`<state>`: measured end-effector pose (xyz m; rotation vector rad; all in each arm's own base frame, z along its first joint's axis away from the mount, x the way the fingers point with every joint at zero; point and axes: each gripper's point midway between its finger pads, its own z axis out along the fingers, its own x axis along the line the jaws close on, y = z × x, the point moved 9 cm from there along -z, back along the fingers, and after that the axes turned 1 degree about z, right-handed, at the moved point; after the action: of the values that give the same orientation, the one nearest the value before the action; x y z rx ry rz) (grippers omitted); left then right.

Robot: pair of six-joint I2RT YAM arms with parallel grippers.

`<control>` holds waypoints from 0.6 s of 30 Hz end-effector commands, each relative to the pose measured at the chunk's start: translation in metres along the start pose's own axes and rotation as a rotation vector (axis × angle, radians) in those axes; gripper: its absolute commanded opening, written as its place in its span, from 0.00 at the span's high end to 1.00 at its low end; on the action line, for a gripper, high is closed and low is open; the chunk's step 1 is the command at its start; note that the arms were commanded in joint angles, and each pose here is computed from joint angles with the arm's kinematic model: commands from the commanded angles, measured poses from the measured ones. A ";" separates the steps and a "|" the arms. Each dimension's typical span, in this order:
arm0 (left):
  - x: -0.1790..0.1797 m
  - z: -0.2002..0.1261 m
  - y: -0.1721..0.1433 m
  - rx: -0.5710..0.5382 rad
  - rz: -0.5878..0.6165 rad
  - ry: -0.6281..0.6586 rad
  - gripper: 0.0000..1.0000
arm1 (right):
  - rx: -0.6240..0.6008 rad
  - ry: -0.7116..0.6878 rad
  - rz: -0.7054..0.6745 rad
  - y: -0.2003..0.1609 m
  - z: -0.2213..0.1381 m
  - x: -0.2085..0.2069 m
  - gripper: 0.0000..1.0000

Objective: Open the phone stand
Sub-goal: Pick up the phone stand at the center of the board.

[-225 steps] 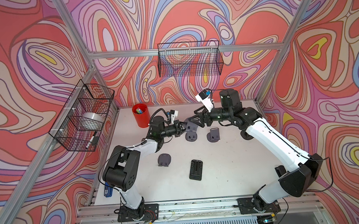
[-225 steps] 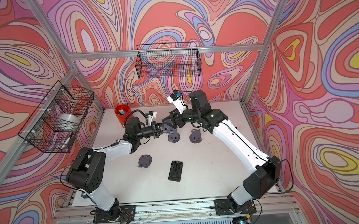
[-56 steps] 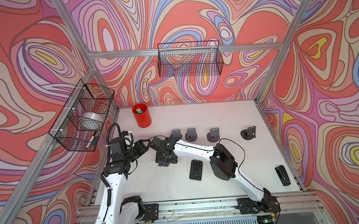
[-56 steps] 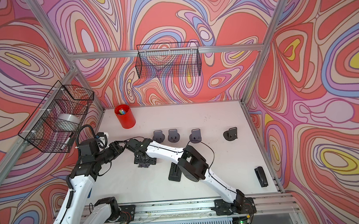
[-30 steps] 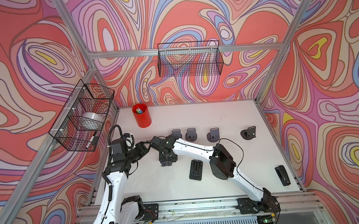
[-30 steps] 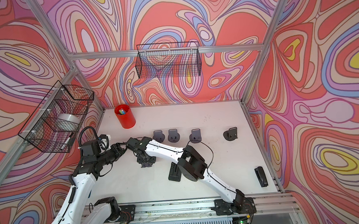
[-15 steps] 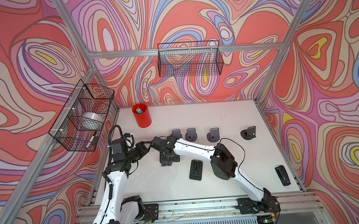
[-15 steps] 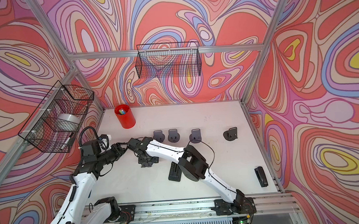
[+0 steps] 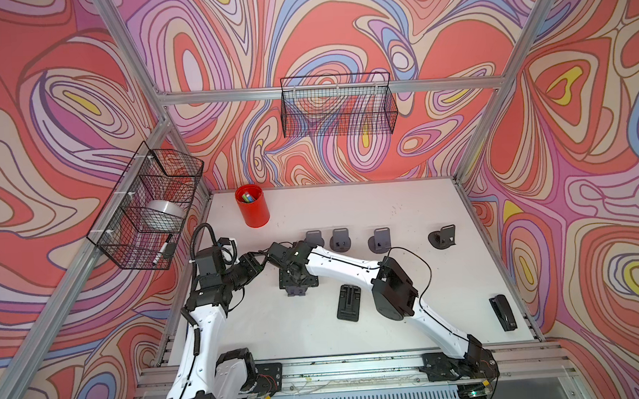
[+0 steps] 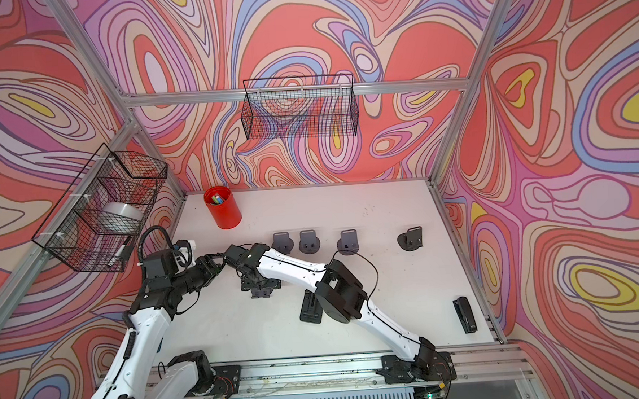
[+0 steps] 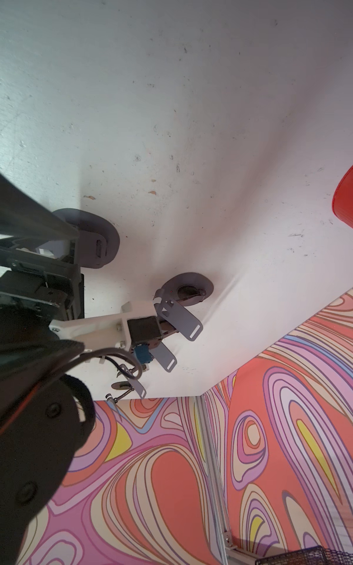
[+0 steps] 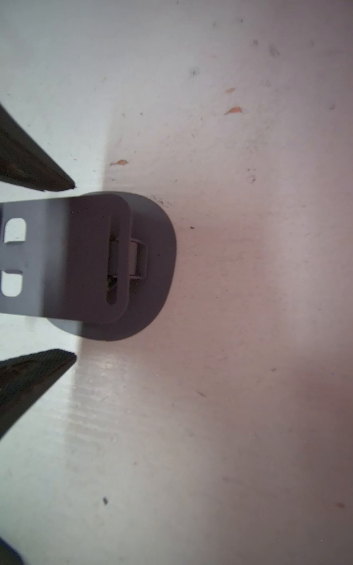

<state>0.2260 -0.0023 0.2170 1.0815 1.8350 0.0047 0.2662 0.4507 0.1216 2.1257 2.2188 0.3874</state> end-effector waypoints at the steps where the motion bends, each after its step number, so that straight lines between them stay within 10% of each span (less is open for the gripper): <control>1: -0.002 -0.007 0.002 -0.019 0.011 -0.008 0.51 | 0.029 -0.032 -0.013 -0.003 0.015 -0.001 0.19; 18: 0.003 -0.001 0.004 -0.001 -0.030 -0.040 0.51 | -0.003 -0.107 0.009 -0.008 -0.010 -0.031 0.63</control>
<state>0.2252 0.0031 0.2187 1.0557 1.8310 -0.0030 0.2587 0.4315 0.1137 2.0978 2.1884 0.2725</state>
